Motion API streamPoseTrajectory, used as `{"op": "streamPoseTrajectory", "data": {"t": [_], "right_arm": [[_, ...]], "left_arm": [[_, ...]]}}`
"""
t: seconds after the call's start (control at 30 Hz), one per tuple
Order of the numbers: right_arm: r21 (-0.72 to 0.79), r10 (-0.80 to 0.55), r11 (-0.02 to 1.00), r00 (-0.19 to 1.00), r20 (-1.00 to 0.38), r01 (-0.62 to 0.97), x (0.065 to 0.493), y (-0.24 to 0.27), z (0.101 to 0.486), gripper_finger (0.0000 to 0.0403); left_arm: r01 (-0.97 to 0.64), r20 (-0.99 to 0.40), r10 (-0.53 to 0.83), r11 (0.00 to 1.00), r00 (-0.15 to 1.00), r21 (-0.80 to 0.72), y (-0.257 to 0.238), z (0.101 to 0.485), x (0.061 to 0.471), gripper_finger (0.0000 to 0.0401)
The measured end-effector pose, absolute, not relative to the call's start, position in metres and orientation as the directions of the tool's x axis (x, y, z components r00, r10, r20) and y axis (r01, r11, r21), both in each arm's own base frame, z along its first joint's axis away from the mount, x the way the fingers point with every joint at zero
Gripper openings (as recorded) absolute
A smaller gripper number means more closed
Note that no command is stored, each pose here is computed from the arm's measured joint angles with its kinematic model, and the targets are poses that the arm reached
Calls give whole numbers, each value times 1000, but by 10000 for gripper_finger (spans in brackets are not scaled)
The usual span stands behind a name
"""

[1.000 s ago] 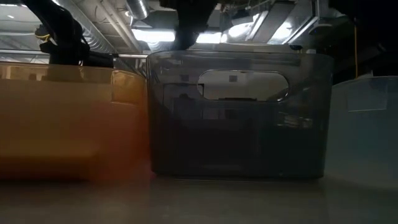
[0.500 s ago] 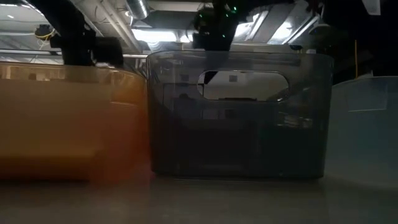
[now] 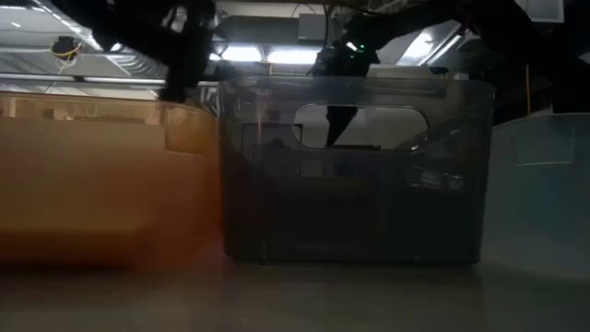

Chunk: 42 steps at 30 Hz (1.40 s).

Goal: Sort blocks
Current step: Put the brown block into the black bin, then put the blue block into the pink bin

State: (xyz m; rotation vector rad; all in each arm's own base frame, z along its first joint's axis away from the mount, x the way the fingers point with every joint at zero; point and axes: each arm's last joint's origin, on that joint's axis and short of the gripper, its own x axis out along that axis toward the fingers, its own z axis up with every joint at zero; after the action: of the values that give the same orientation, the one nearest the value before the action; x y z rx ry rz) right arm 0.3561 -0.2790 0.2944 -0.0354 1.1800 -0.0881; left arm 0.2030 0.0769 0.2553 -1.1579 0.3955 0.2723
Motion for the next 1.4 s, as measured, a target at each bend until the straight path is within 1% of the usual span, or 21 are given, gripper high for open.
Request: {"op": "streamPoseTrajectory", "data": {"t": [0.07,0.13,0.23,0.33,0.47,0.57,0.77,0.93,1.03,1.17,1.3,1.4], "right_arm": [[-89,-105,994,385,-917,58,350,-289,295,207],[-99,-124,992,390,-913,82,341,-300,296,207],[-118,-161,985,401,-902,129,328,-318,297,207],[-132,-194,976,409,-892,175,316,-333,298,207],[-133,-212,967,404,-890,215,303,-346,298,207],[-133,-218,964,401,-890,231,297,-350,298,207],[-129,-215,965,403,-889,230,297,-350,298,207],[-60,-147,979,471,-870,196,300,-348,298,207],[-12,-99,986,514,-852,169,301,-346,299,207],[40,-45,989,544,-838,143,301,-344,299,207],[58,-26,989,551,-834,134,301,-343,299,207],[63,-20,989,556,-831,131,301,-343,299,207]], "left_arm": [[-290,-341,-27,465,940,-837,65,264,215,94],[-186,-263,-61,559,963,-808,51,270,225,95],[-75,-194,-107,666,975,-742,30,273,237,96],[-42,-199,-131,726,971,-686,12,268,246,96],[-37,-263,-170,772,950,-634,-5,252,257,97],[-25,-300,-207,785,931,-620,-17,239,266,97],[47,-254,-247,796,935,-603,-38,213,293,97],[41,-304,-274,800,912,-598,-50,188,311,102],[-17,-338,-276,751,900,-660,-52,177,319,116],[-89,-377,-272,696,885,-713,-53,164,325,146],[-103,-385,-272,685,882,-721,-54,161,327,178],[-98,-378,-272,684,885,-723,-53,161,327,192]]}}
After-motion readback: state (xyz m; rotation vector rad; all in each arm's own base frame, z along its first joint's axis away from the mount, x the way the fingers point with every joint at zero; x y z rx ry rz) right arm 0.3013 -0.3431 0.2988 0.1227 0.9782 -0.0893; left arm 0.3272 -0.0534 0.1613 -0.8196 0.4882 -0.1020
